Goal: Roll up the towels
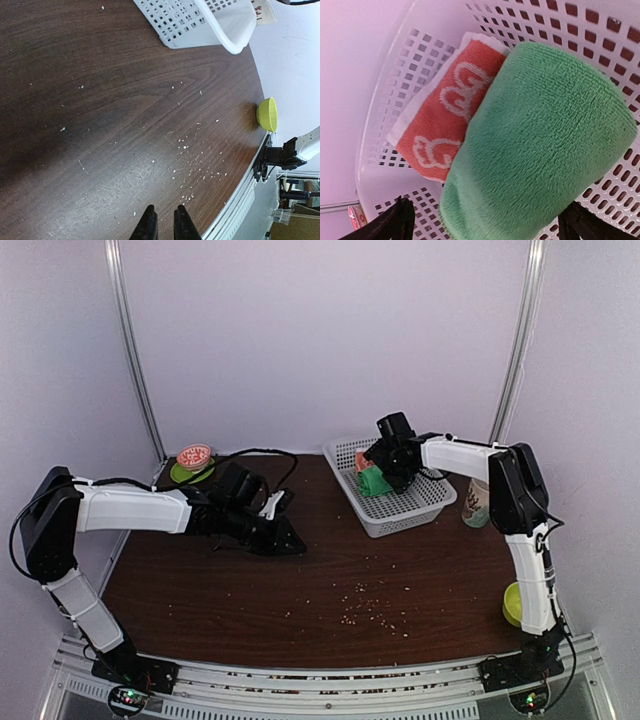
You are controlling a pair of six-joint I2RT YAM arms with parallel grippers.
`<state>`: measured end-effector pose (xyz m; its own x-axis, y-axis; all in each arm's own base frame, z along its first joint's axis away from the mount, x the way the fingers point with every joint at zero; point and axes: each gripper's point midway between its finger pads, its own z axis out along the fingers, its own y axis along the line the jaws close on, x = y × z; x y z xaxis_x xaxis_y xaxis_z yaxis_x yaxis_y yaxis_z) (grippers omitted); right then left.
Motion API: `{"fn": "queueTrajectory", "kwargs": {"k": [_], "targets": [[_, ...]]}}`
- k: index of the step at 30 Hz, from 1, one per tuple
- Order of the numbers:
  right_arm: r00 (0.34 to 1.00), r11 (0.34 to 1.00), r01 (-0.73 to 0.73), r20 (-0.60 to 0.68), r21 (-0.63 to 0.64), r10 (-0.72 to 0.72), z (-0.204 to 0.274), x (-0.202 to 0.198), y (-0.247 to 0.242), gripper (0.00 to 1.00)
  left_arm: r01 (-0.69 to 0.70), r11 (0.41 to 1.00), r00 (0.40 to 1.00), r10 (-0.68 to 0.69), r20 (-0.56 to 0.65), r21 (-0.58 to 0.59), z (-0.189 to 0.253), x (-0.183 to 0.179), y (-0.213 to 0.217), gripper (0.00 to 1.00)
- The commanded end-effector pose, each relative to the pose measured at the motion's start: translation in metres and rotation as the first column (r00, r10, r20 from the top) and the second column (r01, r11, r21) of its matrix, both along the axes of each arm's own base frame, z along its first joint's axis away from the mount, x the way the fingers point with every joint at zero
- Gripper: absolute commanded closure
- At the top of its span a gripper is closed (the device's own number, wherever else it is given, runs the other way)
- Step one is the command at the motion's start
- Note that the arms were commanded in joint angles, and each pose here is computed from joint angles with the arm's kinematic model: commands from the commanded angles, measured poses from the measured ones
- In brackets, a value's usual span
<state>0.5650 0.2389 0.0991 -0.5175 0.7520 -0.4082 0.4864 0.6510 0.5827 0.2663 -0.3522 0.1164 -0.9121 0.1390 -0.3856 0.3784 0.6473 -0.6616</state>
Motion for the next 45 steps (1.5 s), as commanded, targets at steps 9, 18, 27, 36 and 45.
{"fn": "queueTrajectory", "kwargs": {"k": [9,18,27,36,45], "targets": [[0.997,1.0,0.017,0.077,0.005,-0.018,0.064,-0.011,-0.032,0.12,-0.001,0.998,1.0,0.002,0.016,-0.058,0.01,0.004,-0.004,0.87],[0.997,1.0,0.009,0.077,-0.006,-0.009,0.051,0.0,-0.039,0.45,0.001,0.999,1.0,0.0,0.009,-0.051,0.007,0.005,-0.006,0.86],[0.998,0.999,-0.038,0.044,-0.024,0.039,0.04,0.017,-0.032,0.45,-0.017,1.0,0.999,0.017,0.03,-0.006,0.009,0.011,-0.001,0.87],[0.894,0.966,-0.211,0.37,-0.147,0.252,0.204,-0.023,-0.008,0.11,-0.16,0.975,0.958,0.116,0.261,0.154,0.054,0.028,0.048,0.83],[0.812,0.848,-0.124,0.439,-0.514,0.385,0.266,-0.172,-0.044,0.04,-0.532,0.844,0.749,0.434,0.501,0.065,0.12,0.049,0.145,0.24]]}}
